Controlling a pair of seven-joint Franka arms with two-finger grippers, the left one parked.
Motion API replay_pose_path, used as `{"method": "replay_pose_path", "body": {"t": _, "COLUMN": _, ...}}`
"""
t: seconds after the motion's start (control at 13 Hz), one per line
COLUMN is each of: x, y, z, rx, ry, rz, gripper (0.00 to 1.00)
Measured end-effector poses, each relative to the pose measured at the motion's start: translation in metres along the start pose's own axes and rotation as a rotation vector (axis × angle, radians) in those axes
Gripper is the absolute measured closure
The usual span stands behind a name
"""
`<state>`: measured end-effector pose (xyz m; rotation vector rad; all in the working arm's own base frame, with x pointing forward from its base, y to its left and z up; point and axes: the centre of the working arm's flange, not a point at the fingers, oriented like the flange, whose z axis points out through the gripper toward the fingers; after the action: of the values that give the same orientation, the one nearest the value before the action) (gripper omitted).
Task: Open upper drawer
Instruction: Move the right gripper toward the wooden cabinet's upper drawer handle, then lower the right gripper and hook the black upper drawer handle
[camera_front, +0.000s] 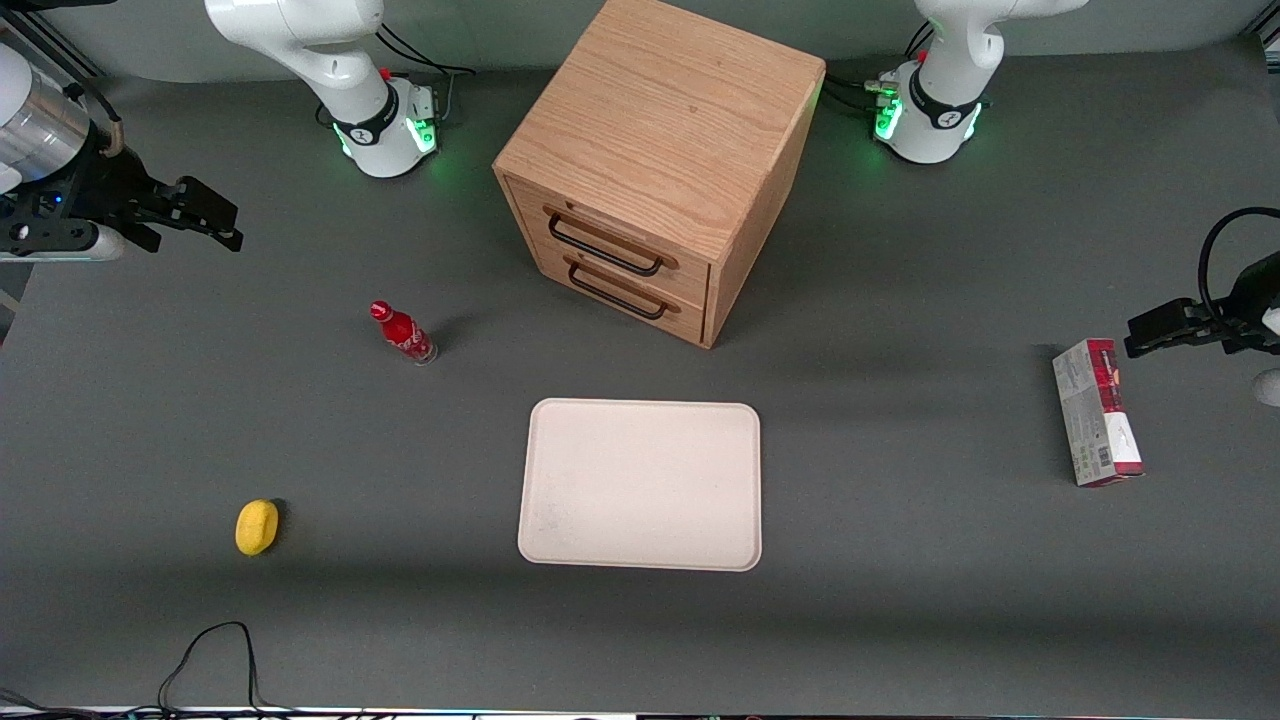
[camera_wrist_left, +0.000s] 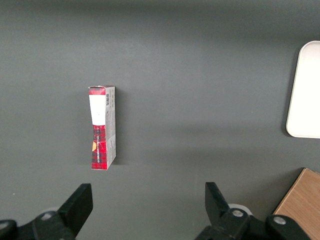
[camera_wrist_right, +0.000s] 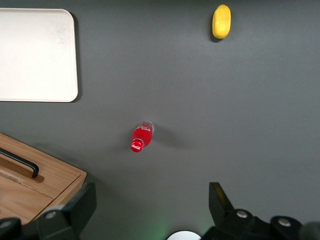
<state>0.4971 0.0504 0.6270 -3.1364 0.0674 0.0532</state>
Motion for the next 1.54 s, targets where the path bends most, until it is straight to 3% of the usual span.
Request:
{"method": "replay_pose_path", "body": {"t": 0.38, "x": 0.01, "y": -0.003, "z": 0.006, "rx": 0.002, "ry": -0.003, "rz": -0.008, "gripper": 0.0}}
{"method": "replay_pose_path", "body": {"t": 0.54, "x": 0.026, "y": -0.029, "z": 0.009, "rx": 0.013, "ry": 0.003, "rz": -0.061, "gripper": 0.0}}
{"method": "replay_pose_path", "body": {"t": 0.77, "x": 0.024, "y": -0.147, "z": 0.015, "rx": 0.031, "ry": 0.0, "rz": -0.277, "gripper": 0.0}}
{"method": "replay_pose_path", "body": {"t": 1.08, "x": -0.036, "y": -0.291, "z": 0.015, "rx": 0.084, "ry": -0.01, "rz": -0.614, "gripper": 0.0}}
{"method": "replay_pose_path", "body": {"t": 1.31, "x": -0.056, "y": -0.331, "z": 0.025, "rx": 0.187, "ry": -0.065, "rz": -0.789, "gripper": 0.0}}
{"method": "replay_pose_path", "body": {"t": 1.54, "x": -0.037, "y": -0.333, "z": 0.062, "rx": 0.244, "ry": -0.137, "rz": -0.907, "gripper": 0.0}}
